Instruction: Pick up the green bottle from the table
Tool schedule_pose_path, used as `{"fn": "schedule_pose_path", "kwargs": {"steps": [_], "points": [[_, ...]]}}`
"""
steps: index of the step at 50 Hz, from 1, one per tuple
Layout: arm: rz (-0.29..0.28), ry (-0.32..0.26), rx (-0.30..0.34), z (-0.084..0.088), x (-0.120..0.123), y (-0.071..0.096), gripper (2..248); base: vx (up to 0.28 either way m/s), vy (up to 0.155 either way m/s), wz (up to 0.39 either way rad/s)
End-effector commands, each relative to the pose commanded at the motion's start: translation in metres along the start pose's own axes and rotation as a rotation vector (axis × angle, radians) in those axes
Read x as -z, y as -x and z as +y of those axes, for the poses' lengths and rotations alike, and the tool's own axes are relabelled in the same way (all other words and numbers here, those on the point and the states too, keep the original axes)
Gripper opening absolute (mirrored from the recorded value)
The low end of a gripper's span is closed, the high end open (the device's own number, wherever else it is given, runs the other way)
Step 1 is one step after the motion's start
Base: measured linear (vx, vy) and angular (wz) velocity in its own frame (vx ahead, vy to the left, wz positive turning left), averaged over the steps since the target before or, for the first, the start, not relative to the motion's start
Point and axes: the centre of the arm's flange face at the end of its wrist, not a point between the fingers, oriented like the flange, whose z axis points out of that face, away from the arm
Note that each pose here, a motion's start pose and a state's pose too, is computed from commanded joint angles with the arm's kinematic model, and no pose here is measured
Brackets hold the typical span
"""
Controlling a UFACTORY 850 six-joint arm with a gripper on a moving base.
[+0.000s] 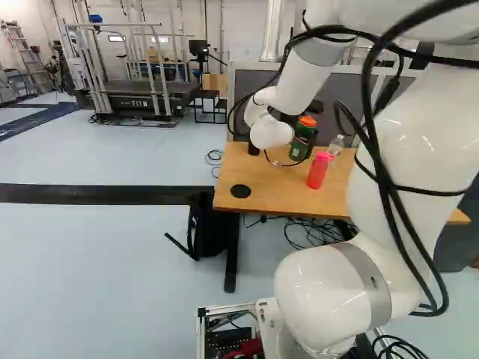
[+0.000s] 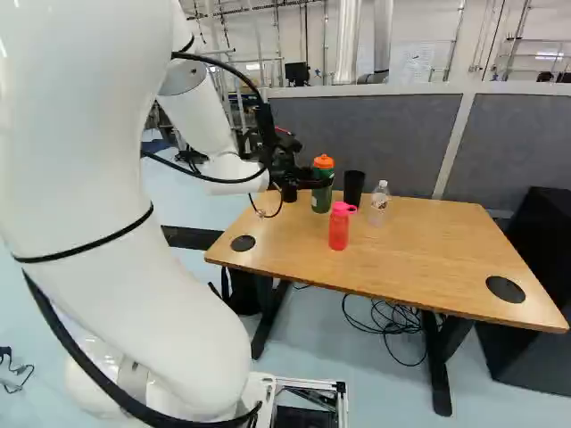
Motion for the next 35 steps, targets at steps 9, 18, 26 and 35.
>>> {"fn": "schedule_pose_path", "kwargs": {"steps": [9,18,26,35], "points": [[0.012,-0.035,-0.011,0.007,0.023,-0.005,113,0.000,0.000,0.000],[0.026,-0.073,-0.024,0.013,0.046,-0.009,113,0.000,0.000,0.000],[0.034,-0.108,-0.033,0.020,0.064,-0.011,113,0.000,0.000,0.000],[0.036,-0.138,-0.032,0.026,0.080,-0.007,113,0.000,0.000,0.000]]}}
